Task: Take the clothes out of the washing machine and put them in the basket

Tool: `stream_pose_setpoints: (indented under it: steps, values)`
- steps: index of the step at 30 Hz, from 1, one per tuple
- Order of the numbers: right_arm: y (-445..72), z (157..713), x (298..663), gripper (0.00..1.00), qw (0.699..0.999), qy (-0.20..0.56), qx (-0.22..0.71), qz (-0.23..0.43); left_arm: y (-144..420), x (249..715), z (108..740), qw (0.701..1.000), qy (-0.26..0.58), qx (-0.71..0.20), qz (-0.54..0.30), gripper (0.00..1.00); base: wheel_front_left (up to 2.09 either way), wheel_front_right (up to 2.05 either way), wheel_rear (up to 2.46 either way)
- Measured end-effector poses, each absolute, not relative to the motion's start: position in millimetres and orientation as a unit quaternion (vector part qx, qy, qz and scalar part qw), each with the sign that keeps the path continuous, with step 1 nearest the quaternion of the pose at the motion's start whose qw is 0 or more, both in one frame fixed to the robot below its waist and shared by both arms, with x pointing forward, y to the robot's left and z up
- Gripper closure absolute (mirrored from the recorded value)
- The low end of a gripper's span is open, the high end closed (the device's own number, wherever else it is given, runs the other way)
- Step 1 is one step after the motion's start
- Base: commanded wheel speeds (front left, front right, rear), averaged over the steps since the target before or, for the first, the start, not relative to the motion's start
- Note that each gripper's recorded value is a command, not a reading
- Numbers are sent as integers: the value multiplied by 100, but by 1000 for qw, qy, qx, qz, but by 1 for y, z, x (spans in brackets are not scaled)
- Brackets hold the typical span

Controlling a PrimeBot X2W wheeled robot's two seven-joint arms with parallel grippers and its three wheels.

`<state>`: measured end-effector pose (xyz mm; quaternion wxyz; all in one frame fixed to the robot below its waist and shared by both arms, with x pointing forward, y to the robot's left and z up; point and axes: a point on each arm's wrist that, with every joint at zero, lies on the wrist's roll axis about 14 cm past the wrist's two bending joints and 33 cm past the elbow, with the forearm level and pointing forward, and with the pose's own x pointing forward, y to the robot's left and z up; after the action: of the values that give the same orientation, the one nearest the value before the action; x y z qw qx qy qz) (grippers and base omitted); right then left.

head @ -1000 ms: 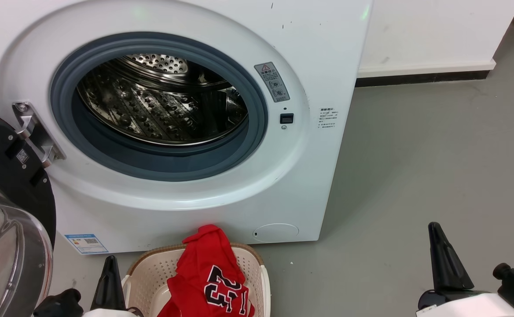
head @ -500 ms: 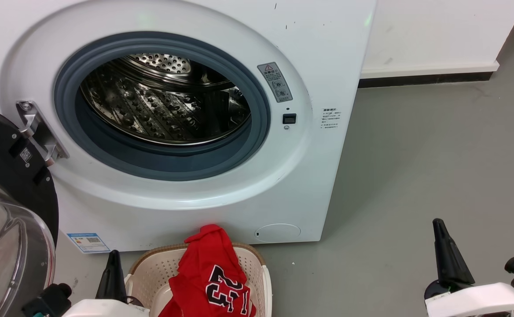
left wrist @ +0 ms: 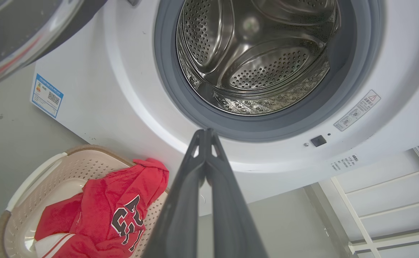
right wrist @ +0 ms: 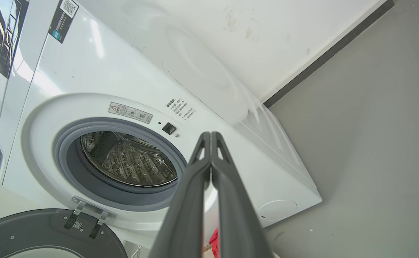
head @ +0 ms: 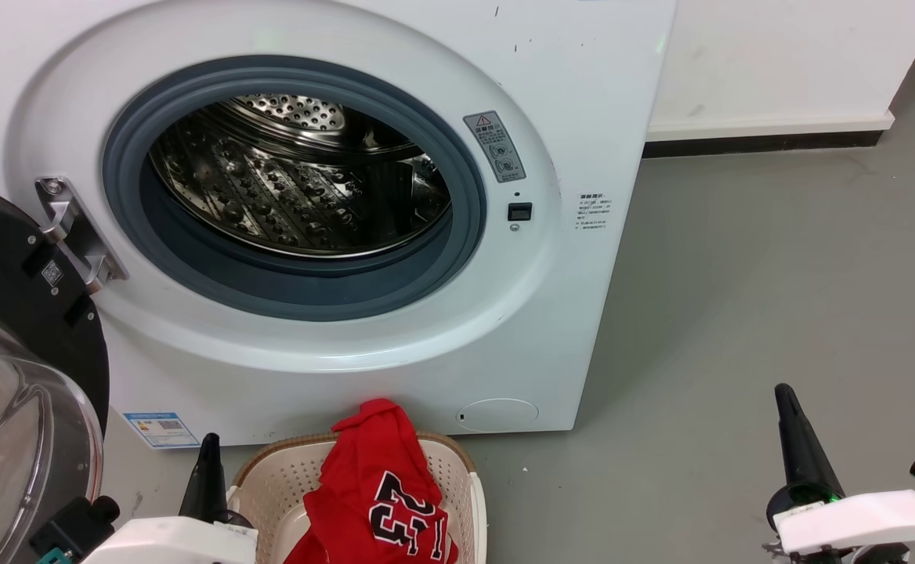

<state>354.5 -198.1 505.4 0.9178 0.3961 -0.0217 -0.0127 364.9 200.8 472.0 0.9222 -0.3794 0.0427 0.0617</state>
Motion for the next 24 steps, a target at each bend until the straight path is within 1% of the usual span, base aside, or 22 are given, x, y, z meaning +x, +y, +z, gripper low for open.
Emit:
stream_pose_setpoints:
  steps: [24]
  values:
    - [-202, 502, 366, 100, 855, -8, 518, -18, 199, 374, 478, 857, 39, -512, 50, 100, 0, 0, 0]
